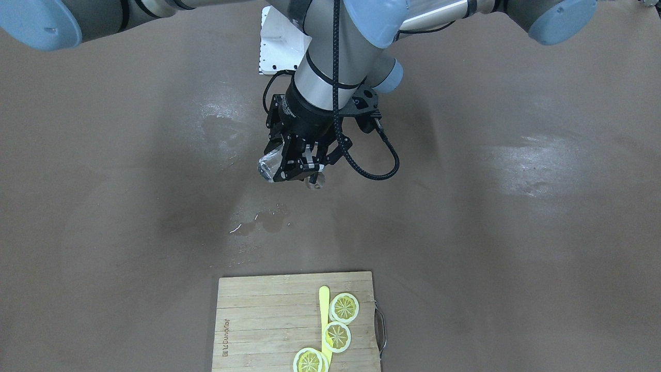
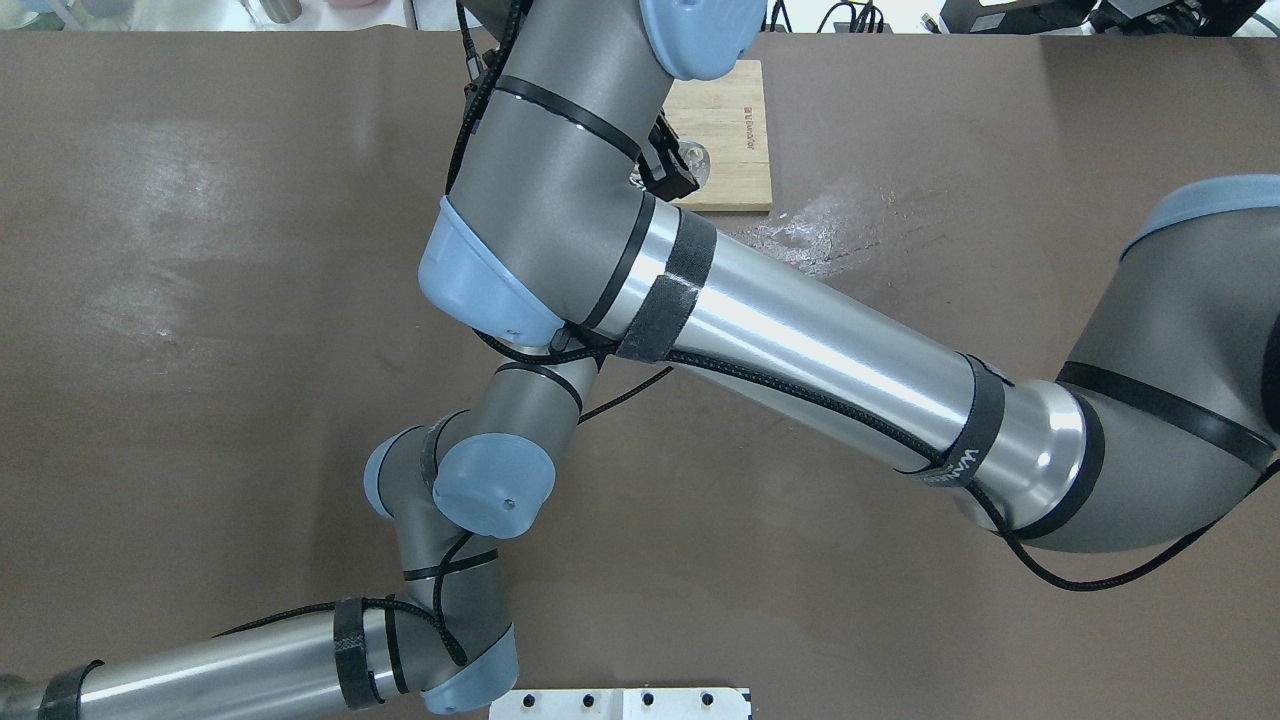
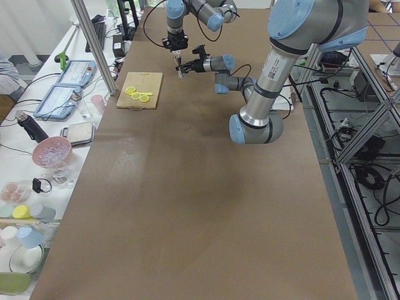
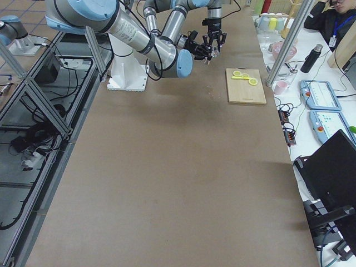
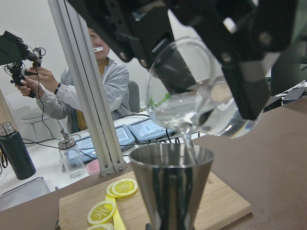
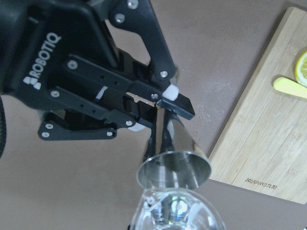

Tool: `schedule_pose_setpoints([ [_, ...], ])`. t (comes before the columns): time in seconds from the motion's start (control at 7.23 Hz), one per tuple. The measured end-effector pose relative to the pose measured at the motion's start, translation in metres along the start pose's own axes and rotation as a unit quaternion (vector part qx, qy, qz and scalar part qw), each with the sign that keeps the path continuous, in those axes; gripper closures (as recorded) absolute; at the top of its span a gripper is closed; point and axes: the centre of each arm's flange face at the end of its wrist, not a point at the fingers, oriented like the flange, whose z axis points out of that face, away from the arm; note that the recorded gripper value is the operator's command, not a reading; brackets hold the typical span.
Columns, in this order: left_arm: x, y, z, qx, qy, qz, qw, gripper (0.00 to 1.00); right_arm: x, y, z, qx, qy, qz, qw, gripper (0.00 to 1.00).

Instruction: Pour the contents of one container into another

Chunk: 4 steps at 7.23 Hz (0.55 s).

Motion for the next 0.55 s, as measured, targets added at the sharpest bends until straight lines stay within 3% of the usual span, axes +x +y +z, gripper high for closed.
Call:
schedule_pose_setpoints([
  [0.28,0.0,0.0,0.0,0.0,0.0,0.0,1.0,1.0,0.002,0.004,-0.004,0.009,0.002,-0.005,0.9999,1.0],
  [0.55,0.0,0.0,0.0,0.0,0.0,0.0,1.0,1.0,0.007,0.012,-0.007,0.041,0.005,-0.001,0.9992,1.0],
])
